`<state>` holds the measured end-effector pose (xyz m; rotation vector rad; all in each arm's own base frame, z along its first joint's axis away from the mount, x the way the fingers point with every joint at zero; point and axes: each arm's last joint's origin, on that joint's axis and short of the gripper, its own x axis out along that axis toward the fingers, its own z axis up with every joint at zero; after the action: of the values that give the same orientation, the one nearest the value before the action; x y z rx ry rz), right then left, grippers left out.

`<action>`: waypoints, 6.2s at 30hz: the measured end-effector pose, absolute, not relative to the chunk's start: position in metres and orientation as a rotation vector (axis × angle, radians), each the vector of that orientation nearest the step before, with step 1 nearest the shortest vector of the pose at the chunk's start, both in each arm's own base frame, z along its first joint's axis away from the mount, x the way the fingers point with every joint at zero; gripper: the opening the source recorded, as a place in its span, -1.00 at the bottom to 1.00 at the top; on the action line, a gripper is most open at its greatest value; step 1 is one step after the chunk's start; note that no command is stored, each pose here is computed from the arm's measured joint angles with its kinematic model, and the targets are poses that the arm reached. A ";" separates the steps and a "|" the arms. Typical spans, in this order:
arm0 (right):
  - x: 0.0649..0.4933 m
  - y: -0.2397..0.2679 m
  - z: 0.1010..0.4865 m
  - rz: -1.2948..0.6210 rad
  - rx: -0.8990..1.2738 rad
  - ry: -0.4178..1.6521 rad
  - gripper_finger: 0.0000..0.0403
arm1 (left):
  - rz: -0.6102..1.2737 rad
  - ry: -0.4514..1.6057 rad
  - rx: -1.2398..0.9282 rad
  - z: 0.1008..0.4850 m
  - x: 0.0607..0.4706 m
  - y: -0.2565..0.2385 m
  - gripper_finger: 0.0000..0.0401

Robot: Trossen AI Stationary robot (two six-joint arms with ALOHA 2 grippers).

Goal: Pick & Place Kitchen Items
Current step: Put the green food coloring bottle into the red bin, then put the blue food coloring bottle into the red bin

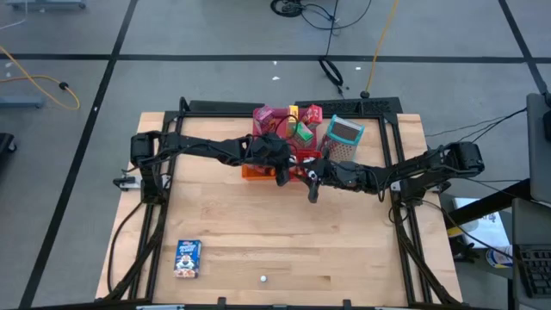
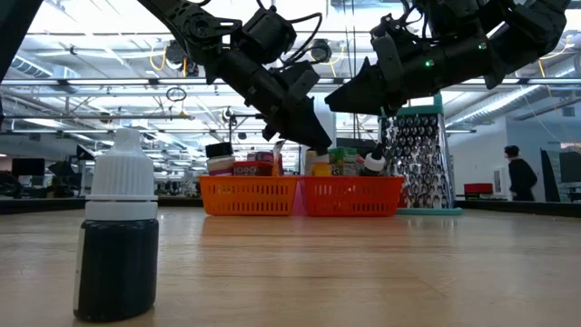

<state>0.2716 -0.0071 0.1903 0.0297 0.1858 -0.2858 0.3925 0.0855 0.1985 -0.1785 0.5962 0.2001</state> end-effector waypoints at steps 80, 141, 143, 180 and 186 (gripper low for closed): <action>0.271 -0.007 0.189 -0.289 0.062 0.190 -0.21 | -0.305 0.747 -0.025 0.211 0.307 -0.222 -0.08; 0.271 -0.007 0.187 -0.286 0.059 0.212 -0.21 | -0.245 0.851 -0.100 0.131 0.339 -0.224 -0.79; 0.271 -0.007 0.187 -0.286 0.059 0.212 -0.21 | -0.253 0.856 -0.086 0.135 0.339 -0.220 -0.79; 0.270 -0.007 0.184 -0.286 0.047 0.250 -0.21 | 0.155 0.651 -0.023 0.262 0.352 0.016 -0.79; 0.270 -0.007 0.184 -0.287 0.047 0.251 -0.21 | 0.156 0.600 -0.071 0.261 0.357 0.043 -0.79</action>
<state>0.2700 -0.0068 0.1837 0.0467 0.2507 -0.2865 0.3571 0.0427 0.2612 -0.0712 0.5999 0.1557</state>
